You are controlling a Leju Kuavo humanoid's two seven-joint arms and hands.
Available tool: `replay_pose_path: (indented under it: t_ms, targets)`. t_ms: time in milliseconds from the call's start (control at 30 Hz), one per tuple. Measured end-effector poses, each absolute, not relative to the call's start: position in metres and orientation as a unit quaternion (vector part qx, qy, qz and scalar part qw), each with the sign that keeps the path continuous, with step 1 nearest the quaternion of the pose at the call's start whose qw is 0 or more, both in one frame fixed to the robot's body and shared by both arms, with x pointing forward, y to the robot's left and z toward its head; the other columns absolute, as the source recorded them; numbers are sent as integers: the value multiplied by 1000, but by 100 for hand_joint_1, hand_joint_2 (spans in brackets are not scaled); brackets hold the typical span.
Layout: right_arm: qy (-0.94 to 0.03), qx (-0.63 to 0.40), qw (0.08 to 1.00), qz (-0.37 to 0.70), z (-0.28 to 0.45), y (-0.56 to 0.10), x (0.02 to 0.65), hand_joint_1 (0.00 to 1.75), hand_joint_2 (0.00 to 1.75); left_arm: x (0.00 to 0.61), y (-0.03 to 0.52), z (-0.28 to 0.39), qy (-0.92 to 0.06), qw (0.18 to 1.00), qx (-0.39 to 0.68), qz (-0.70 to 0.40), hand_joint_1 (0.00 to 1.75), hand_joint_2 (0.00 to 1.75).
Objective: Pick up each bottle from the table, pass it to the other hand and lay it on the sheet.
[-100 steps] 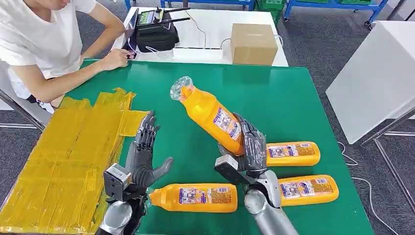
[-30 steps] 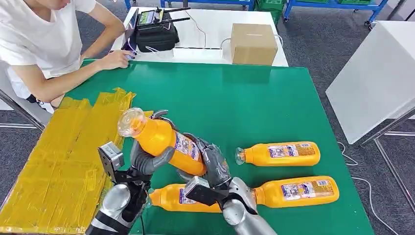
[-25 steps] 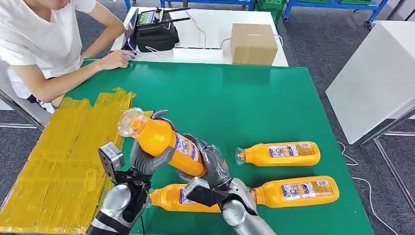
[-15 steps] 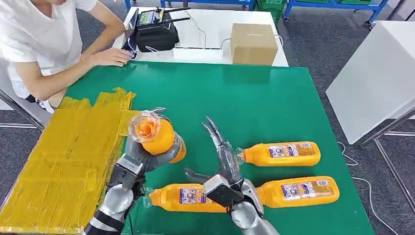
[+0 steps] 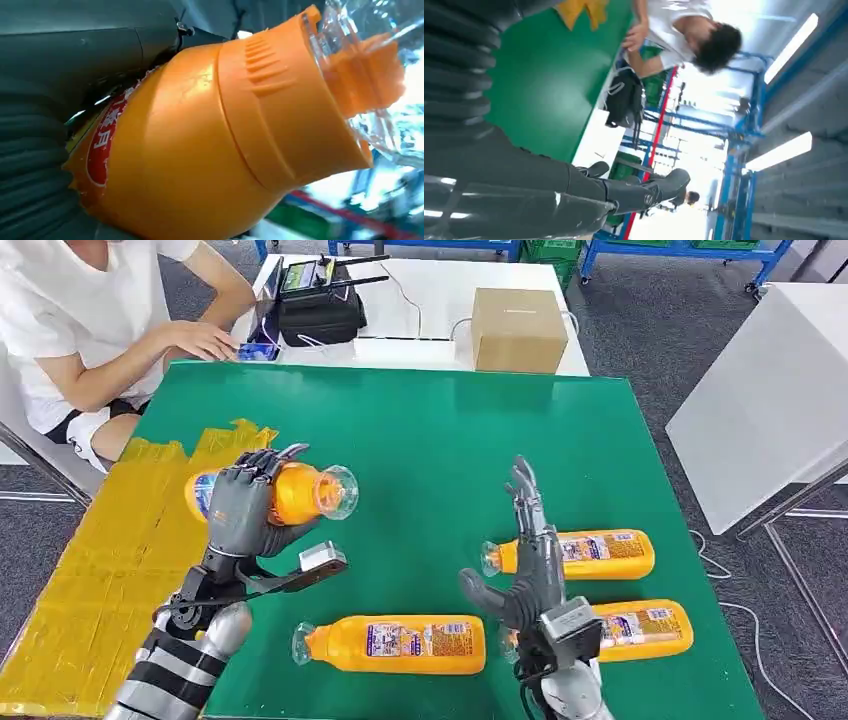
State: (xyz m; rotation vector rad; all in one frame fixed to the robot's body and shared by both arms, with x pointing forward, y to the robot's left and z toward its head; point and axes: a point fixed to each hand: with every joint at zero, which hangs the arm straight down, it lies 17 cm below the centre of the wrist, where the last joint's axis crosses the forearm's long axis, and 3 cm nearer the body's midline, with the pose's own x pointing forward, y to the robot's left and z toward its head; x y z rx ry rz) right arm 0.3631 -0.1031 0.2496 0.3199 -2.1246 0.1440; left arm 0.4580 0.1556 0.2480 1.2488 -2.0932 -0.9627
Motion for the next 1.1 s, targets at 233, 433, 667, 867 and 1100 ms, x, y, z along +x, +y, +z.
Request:
replay_pose_path:
  t_ms: [233,433,667,867,1100]
  targets:
    - [-872,137,470,7,258,-150,359,0,175,501,198,183,-659,266,526,-467,175,175]
    - [-876,128,465,5,262,-160,359,0,175,522,222,141,-602,296,532,-518,175,175]
    - [-876,120,467,15,259,-159,358,0,175,533,255,92,-539,337,542,-550,175,175]
    - [-875,114,470,18,256,-161,358,0,175,531,279,61,-520,380,523,-558,175,175]
    - [-874,112,473,20,255,-161,359,0,175,533,286,55,-512,391,521,-560,0,175]
